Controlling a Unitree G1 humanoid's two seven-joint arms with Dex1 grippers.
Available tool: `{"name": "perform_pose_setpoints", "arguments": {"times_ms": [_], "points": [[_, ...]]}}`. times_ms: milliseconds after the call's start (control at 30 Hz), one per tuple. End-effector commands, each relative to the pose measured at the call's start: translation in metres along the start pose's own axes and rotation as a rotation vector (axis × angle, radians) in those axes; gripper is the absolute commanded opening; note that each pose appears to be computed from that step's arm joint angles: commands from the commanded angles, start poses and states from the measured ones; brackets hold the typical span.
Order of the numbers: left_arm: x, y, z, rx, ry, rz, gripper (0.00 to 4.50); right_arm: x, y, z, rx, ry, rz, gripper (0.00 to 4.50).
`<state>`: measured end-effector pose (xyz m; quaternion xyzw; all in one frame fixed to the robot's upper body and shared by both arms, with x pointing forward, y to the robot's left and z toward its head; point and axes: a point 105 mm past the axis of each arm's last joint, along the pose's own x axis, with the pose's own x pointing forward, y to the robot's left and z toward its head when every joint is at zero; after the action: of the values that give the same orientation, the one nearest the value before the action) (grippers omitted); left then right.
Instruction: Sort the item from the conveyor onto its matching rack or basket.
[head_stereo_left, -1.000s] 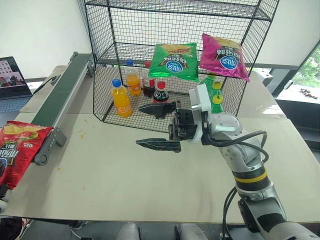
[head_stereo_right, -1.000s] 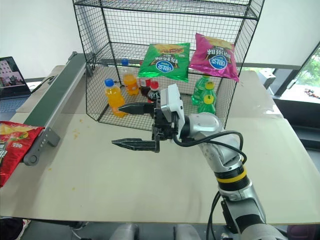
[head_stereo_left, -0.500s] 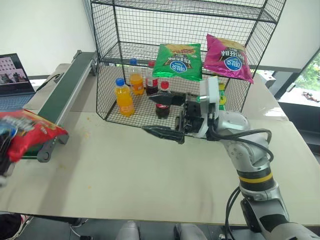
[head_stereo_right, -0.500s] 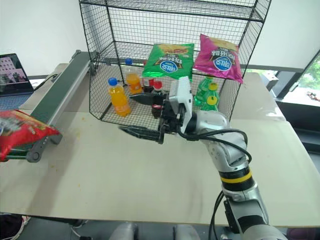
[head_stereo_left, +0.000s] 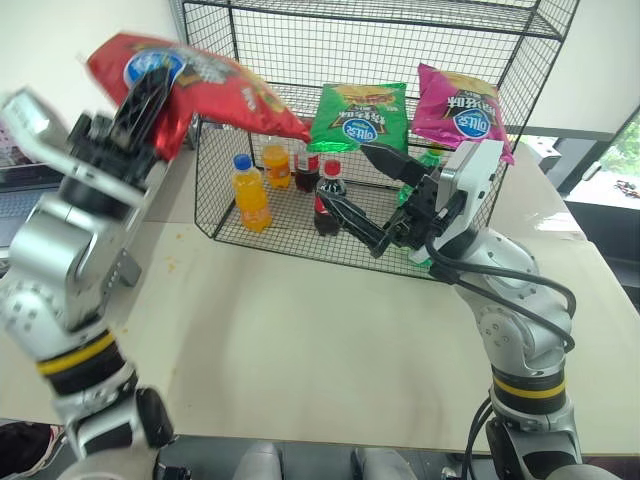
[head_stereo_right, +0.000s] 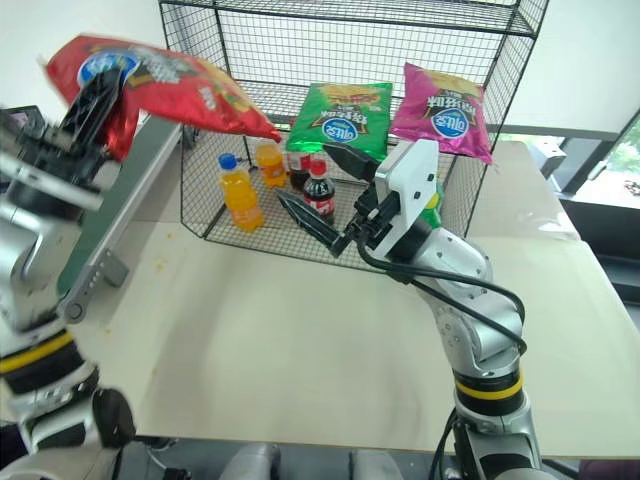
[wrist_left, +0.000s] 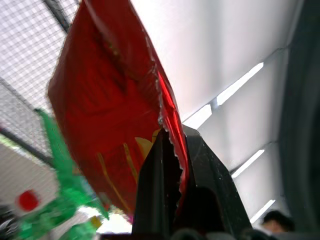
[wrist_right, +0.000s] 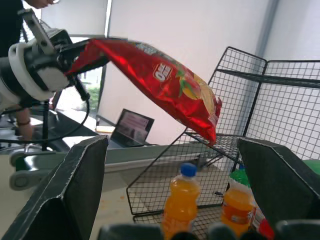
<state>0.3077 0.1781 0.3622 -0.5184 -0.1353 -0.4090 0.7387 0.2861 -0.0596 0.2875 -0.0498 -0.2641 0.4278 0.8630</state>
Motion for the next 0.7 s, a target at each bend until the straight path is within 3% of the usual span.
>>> {"name": "perform_pose_setpoints", "arguments": {"times_ms": [33,400,500,700], "points": [[0.024,0.002,0.001,-0.056,0.033,-0.093,0.06,-0.006,-0.005,0.019,-0.067,-0.048,-0.071,4.50],[0.060,0.051,0.007,-0.148,-0.060,-0.155,0.06,-0.010,-0.008,0.021,-0.083,-0.038,-0.122,4.50],[0.056,0.070,0.018,-0.189,-0.148,-0.112,0.06,-0.008,-0.007,0.020,-0.075,-0.035,-0.114,4.50],[0.035,0.111,0.015,-0.237,-0.222,0.072,0.06,-0.007,-0.008,0.020,-0.079,-0.035,-0.107,4.50]]}}
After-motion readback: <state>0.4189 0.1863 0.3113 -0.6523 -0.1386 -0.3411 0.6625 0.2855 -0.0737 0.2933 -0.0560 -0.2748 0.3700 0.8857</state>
